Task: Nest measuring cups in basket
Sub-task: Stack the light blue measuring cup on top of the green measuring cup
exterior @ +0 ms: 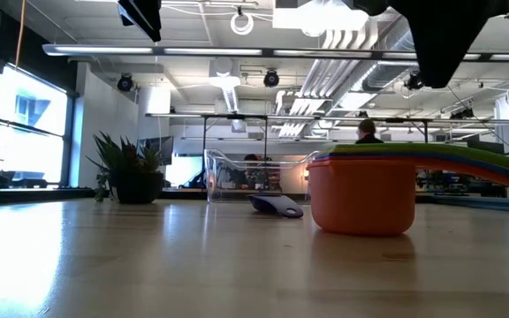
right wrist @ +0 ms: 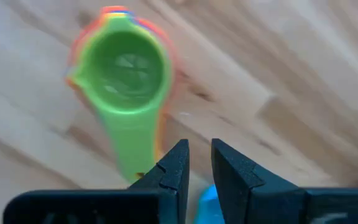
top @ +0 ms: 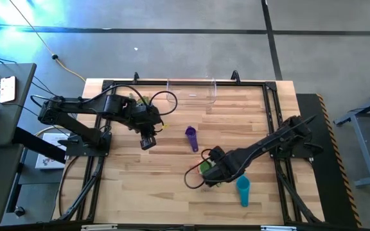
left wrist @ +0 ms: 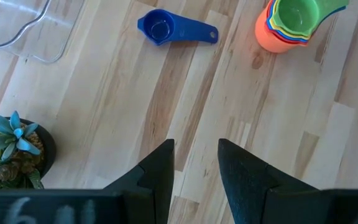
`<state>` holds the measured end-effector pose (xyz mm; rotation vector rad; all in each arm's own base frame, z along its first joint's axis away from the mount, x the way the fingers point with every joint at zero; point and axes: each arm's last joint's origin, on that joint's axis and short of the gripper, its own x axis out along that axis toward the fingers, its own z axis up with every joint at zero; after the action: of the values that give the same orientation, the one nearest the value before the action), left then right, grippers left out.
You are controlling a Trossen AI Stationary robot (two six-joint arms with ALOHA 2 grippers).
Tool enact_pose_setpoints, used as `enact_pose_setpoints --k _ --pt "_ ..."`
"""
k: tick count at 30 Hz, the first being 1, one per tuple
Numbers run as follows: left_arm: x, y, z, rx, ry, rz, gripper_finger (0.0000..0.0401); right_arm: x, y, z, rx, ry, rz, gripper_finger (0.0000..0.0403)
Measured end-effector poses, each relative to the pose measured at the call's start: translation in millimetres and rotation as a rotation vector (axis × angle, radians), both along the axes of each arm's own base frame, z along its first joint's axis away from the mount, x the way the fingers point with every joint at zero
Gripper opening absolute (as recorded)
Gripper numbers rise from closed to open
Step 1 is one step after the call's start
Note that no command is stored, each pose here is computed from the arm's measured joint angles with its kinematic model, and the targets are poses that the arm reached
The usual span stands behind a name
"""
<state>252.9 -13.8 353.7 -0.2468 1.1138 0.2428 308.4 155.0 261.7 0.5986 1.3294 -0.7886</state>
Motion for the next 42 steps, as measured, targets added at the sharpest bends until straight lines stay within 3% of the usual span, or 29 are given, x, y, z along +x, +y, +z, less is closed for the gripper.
enact_pose_setpoints --k 9,18,27,35,42 --pt "0 0 0 -0.001 0.0 0.001 0.0113 -49 -25 -5 0.015 -0.048 -0.064 0.006" --pt "0 0 0 0.0 -0.001 0.002 0.0113 -93 -39 -16 0.127 -0.114 -0.051 0.006" --pt "0 0 0 -0.01 -0.003 0.024 0.0113 -115 -28 -42 0.238 -0.044 -0.041 0.0075" --pt "1 1 0 -0.008 -0.015 0.066 0.0113 -123 -15 -55 0.276 -0.062 -0.034 0.0108" --pt "1 1 0 -0.017 -0.017 0.091 0.0113 -131 -5 -71 0.296 -0.057 -0.066 0.011"
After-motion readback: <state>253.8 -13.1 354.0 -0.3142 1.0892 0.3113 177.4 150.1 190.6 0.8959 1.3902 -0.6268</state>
